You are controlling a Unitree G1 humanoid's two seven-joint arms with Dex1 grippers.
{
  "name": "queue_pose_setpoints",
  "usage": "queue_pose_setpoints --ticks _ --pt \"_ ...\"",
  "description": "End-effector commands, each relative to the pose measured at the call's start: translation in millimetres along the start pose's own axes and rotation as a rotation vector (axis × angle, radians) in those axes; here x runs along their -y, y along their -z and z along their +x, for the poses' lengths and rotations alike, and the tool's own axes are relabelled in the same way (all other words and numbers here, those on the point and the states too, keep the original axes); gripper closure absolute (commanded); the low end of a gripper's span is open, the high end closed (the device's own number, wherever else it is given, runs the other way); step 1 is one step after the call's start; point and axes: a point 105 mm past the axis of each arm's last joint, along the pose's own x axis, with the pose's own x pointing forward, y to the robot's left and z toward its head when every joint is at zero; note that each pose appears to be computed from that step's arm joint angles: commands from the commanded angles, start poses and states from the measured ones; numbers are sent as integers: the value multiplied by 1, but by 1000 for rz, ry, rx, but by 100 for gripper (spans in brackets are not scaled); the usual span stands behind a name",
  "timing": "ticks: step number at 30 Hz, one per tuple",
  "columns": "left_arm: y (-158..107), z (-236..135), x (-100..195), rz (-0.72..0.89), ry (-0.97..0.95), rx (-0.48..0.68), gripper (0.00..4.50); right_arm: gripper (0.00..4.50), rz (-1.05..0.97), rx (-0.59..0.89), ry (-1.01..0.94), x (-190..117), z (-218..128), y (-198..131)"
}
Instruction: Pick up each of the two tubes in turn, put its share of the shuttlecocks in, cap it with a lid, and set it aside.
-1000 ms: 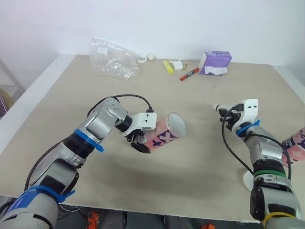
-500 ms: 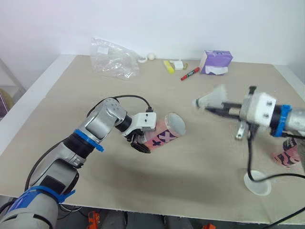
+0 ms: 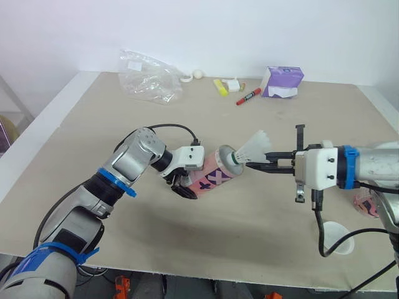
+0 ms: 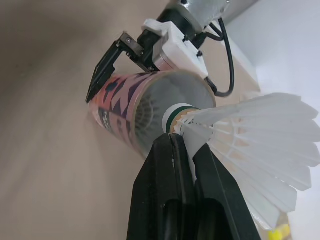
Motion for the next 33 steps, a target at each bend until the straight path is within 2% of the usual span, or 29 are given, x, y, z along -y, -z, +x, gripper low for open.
queue_pose_setpoints --ticks 1,2,3,5,7,8,11,12,14,20,23,27,28,29,31,33 --pt "2 -4 -5 -5 -45 -20 70 449 -64 30 -16 7 7 -12" --pt "2 -4 -5 -5 -45 -20 70 449 -68 33 -21 8 8 -13" --pt "2 -4 -5 -6 -45 -20 70 398 -66 43 -25 9 10 -15" --pt "2 -4 -4 -7 -46 -20 70 349 -59 61 -27 11 11 -20" --pt "2 -4 -4 -7 -47 -18 70 247 -47 73 -27 14 9 -25" --pt "2 -4 -4 -7 -48 -18 70 232 -43 73 -28 16 7 -27" --pt "2 -3 -4 -6 -46 -19 70 80 -17 66 -22 19 1 -28" --pt "2 -3 -4 -6 -46 -19 70 70 10 73 -12 20 -2 -30" --pt "2 -3 -4 -5 -44 -19 70 20 79 86 9 22 -7 -32" --pt "2 -1 -4 1 -36 -21 70 20 348 -17 61 23 -32 -8" --pt "2 -1 -5 1 -36 -20 70 20 388 -26 95 28 -35 -1" --pt "1 0 -5 5 -35 -21 70 123 366 26 111 34 -23 -4" --pt "1 0 -5 5 -34 -21 70 177 345 25 83 30 -18 -5" --pt "1 0 -5 6 -34 -21 70 207 330 28 55 27 -13 -6" --pt "2 0 -5 6 -35 -23 70 299 306 50 16 25 -1 -10" --pt "2 0 -6 7 -38 -24 70 360 281 67 -15 27 10 -12"
